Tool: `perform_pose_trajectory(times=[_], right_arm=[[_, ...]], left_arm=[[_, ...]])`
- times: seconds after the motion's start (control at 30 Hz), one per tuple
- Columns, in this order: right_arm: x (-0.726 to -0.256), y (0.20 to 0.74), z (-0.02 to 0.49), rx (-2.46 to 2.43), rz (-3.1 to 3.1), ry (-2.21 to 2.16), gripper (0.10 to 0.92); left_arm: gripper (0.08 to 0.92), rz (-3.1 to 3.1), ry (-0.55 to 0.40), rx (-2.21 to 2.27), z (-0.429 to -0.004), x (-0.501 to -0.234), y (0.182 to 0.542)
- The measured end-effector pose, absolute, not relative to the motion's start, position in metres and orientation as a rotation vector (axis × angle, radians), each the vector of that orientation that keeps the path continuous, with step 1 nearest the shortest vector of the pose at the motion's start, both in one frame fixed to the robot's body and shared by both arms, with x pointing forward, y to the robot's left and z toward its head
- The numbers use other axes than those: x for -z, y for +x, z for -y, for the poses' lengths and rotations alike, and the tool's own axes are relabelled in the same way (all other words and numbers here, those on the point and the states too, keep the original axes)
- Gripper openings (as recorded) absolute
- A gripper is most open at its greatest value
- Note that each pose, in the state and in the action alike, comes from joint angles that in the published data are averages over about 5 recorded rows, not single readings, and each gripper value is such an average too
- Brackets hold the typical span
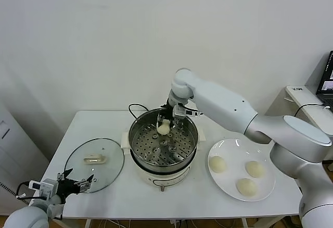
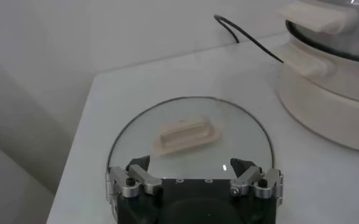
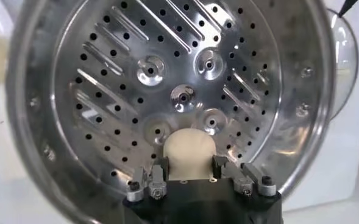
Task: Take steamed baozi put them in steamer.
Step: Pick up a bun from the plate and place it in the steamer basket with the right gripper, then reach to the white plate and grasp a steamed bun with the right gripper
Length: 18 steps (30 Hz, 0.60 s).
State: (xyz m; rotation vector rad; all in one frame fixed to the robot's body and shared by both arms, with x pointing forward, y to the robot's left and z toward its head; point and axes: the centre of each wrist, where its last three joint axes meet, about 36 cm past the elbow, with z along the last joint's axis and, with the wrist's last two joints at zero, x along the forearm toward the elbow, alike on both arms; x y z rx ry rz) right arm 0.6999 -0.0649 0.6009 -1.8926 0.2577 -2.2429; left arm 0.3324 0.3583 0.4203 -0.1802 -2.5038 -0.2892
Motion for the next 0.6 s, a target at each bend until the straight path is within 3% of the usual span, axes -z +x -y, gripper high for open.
perform_pose_trajectory(times=[0.3,0.6], right_arm=[[-0.619,0.71,0.079,2.243,-0.317,-1.905,0.789],[-0.687,0.73,0.135,2.233,-0.471,-1.967,0.823]], left_arm=[[0.823,2.505,-0.185,0.288,-0.357,-0.421,0.331],[0.823,2.506,-0.186,0.283,-0.357,-0.424,0.329]])
